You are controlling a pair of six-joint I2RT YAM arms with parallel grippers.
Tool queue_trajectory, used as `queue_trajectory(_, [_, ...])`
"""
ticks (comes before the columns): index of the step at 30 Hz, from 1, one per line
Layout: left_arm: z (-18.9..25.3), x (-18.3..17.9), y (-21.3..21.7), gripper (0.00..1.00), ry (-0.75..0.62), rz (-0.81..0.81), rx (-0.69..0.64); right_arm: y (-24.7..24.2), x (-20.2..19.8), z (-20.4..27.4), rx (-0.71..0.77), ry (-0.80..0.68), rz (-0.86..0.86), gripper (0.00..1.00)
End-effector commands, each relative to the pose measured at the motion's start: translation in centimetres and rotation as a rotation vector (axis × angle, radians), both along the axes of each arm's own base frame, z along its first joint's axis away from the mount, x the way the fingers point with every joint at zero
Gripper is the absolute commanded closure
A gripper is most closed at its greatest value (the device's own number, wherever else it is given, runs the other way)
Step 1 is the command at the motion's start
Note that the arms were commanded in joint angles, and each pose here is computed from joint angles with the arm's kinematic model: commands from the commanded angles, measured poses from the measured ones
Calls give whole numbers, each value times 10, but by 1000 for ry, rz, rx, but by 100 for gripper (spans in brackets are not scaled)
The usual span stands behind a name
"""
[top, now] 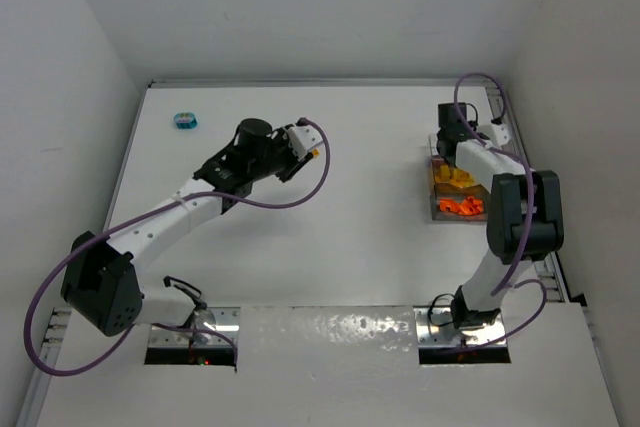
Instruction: Sort the legos into containers by color
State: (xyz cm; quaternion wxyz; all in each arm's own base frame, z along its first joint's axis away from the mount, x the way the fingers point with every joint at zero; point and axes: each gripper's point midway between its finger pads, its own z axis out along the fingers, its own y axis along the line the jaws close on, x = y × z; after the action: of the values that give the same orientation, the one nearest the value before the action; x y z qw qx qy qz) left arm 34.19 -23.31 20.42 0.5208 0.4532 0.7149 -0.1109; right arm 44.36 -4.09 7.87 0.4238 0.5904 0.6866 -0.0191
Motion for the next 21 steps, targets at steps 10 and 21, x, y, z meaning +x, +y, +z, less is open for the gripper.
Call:
queue_trajectory(10, [13,8,-2,100,-17,5,-49,-7,32,32,-35,-100,69,42])
queue_trajectory(21, [17,-5,-13,100,11,-93,-95,106,64,119,-261,-432,993,38])
